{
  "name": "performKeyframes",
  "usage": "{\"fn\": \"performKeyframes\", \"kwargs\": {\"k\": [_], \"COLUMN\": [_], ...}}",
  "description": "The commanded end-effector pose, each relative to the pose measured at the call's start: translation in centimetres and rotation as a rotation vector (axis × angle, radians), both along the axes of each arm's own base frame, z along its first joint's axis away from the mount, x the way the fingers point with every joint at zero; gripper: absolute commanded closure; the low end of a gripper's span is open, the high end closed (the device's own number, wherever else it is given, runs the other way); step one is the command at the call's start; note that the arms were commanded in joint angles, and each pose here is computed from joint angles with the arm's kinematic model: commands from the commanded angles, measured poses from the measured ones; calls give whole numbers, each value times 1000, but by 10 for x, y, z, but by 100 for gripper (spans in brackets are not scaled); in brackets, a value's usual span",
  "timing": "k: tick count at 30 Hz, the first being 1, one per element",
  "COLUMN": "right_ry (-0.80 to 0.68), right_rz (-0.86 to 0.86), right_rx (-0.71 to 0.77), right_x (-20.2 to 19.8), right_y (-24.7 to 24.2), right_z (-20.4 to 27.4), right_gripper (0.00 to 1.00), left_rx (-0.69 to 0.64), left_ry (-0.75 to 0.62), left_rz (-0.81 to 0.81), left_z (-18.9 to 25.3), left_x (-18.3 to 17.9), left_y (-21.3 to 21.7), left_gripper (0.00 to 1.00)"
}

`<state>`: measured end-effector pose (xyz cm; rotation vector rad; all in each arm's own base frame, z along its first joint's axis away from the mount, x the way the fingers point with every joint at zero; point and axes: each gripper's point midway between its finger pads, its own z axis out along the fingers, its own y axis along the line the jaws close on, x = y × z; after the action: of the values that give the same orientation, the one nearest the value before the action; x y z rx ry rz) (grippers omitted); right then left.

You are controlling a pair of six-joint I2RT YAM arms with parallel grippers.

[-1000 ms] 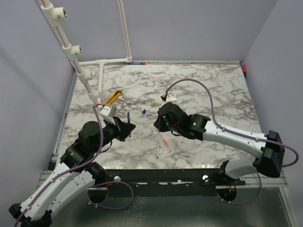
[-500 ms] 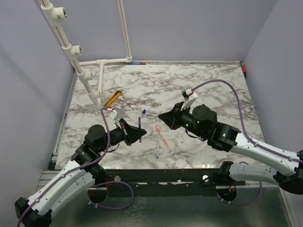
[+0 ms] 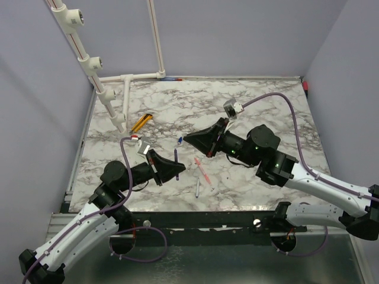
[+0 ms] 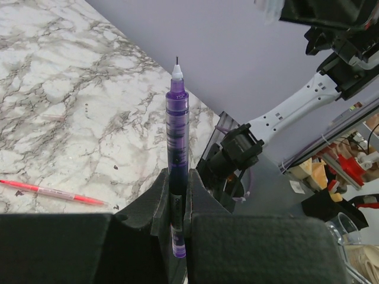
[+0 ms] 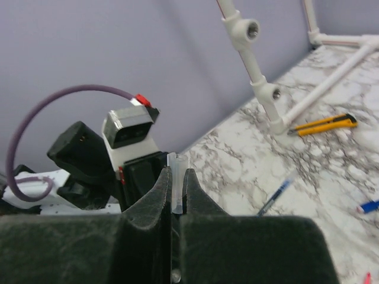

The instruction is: Insert the pens into the pen caps

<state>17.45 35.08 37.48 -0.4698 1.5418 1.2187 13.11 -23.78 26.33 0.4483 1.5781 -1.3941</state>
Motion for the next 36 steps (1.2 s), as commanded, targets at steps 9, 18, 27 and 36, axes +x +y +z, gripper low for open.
{"fn": "performKeyframes", "kwargs": {"k": [9,18,27,36], "right_ry": [-121,-91,-62,-26], "right_rz": [115,130,142,147], "right_rx": [127,108,92,67], "right_x": [-10,-10,-14,-18], "right_y": [26,37,41,42], "right_z": [57,43,28,11], "right_gripper": [99,99,99,99], "left_rx": [23,0,-14,-30], "left_ry": [-117,-161,-175,-184], "left_rz": [-98,-80,-75,-67], "left_z": [10,16,20,23], "left_x": [-12,-16,-18,-19], "left_y": [-7,-1,2,4], "left_gripper": [100,100,100,100]}}
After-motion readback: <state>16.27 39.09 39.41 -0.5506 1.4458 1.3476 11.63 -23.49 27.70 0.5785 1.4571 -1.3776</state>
